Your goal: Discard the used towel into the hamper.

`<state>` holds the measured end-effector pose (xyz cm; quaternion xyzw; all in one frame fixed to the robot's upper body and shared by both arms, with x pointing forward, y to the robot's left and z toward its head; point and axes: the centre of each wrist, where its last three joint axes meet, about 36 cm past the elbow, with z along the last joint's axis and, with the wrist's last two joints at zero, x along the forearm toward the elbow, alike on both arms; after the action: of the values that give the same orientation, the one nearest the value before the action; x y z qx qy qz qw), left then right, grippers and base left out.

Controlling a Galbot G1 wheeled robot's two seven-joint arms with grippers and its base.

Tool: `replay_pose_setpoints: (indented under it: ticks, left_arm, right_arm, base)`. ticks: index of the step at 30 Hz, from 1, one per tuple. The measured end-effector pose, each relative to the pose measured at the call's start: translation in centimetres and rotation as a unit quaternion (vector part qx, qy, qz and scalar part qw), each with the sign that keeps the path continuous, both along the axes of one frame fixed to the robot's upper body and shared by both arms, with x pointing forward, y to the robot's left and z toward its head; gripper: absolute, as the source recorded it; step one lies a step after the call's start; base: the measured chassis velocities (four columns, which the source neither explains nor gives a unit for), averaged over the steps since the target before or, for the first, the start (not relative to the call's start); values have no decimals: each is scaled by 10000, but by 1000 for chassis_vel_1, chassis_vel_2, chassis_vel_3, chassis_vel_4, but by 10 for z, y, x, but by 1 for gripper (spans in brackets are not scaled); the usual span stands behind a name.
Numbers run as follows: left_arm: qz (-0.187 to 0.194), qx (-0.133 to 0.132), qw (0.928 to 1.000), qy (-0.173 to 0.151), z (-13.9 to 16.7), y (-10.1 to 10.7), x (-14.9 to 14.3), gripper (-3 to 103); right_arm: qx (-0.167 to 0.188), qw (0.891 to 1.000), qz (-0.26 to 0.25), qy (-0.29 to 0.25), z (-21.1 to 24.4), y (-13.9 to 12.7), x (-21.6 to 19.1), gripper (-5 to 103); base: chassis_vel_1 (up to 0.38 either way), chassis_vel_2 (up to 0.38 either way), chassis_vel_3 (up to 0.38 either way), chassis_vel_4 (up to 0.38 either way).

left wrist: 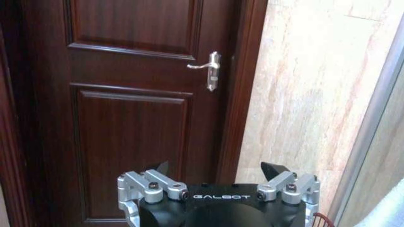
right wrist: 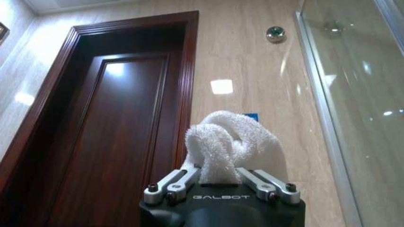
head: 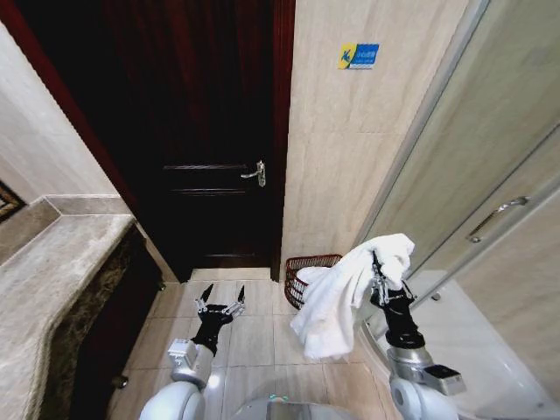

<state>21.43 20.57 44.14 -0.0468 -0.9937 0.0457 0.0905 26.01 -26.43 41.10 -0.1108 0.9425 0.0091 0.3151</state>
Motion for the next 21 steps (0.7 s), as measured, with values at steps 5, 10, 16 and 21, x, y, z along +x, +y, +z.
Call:
replay_pose_setpoints:
  ticks: [5,10,16,21]
  left_arm:
    - [0,0,10000,0,0,0,0,99]
    - [0,0,10000,0,0,0,0,99]
    - [0,0,10000,0,0,0,0,99]
    - [0,0,10000,0,0,0,0,99]
  right_arm:
    - [-7,10000,4,0,0,0,1,12]
    - [-17,10000,17,6,0,-1,1,12]
    - [-47,10000,48,-27,2,-1,4,12]
    - [-69,9999,51,-57,3,-2,7,12]
  base:
    - [-48,47,66,-45]
    - [-72,42,58,-68]
    - [-38,54,49,-44]
    - [-44,59,49,-58]
